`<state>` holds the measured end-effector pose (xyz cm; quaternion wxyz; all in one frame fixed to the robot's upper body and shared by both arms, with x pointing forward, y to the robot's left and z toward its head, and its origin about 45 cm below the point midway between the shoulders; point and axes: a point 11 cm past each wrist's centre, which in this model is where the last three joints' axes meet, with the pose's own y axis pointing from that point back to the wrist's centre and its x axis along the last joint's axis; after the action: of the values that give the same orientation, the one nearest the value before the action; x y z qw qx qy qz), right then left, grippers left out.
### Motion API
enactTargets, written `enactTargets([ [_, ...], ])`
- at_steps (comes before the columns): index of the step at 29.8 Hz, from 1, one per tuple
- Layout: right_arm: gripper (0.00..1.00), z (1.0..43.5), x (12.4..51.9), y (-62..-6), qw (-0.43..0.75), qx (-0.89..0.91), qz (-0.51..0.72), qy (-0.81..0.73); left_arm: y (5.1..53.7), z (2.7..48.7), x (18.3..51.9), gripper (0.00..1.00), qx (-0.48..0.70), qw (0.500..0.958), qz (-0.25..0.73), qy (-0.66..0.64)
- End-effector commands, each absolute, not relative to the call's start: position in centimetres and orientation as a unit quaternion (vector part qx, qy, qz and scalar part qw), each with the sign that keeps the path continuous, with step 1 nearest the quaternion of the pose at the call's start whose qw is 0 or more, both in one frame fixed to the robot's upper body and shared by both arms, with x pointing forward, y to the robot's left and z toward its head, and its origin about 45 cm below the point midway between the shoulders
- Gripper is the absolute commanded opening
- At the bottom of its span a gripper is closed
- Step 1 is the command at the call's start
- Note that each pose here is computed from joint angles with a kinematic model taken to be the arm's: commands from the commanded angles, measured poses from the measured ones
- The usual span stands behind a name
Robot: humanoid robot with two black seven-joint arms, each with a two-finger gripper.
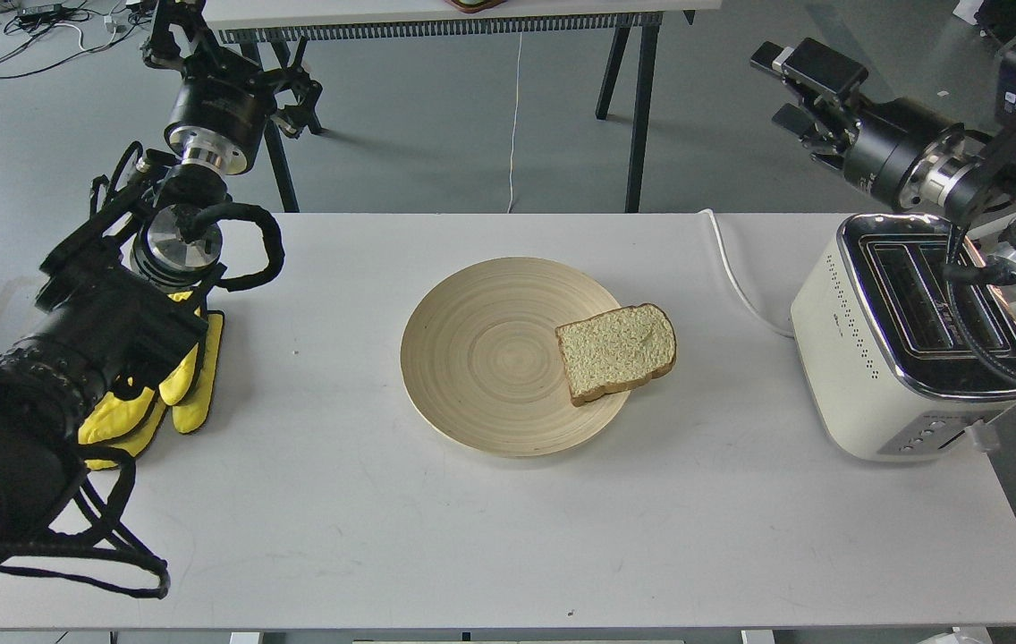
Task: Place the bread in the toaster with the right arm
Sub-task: 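Move the right gripper toward the bread slice in the wooden bowl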
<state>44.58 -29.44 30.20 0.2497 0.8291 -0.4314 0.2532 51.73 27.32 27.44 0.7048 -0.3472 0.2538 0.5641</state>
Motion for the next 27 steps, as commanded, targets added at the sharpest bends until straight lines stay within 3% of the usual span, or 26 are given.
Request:
enactTargets([
  [1, 0.94, 27.6, 44.4, -29.4, 0.313, 0.807, 0.293, -0.405, 27.3, 27.4, 51.7, 1.0, -0.348, 0.706, 0.563, 0.254],
  [14, 0.82, 16.7, 41.3, -24.7, 0.4, 0.819, 0.271, -0.308, 27.2, 27.4, 51.6, 1.0, -0.348, 0.708, 0.559, 0.255],
  [23, 0.79, 14.1, 40.5, -26.5, 0.431, 0.807, 0.242, -0.324, 27.0, 27.4, 51.6, 1.0, -0.349, 0.709, 0.557, 0.256],
  [27, 0.77, 12.1, 40.0, -24.5, 0.424, 0.814, 0.226, -0.326, 27.0, 27.4, 51.6, 1.0, -0.349, 0.709, 0.557, 0.256],
])
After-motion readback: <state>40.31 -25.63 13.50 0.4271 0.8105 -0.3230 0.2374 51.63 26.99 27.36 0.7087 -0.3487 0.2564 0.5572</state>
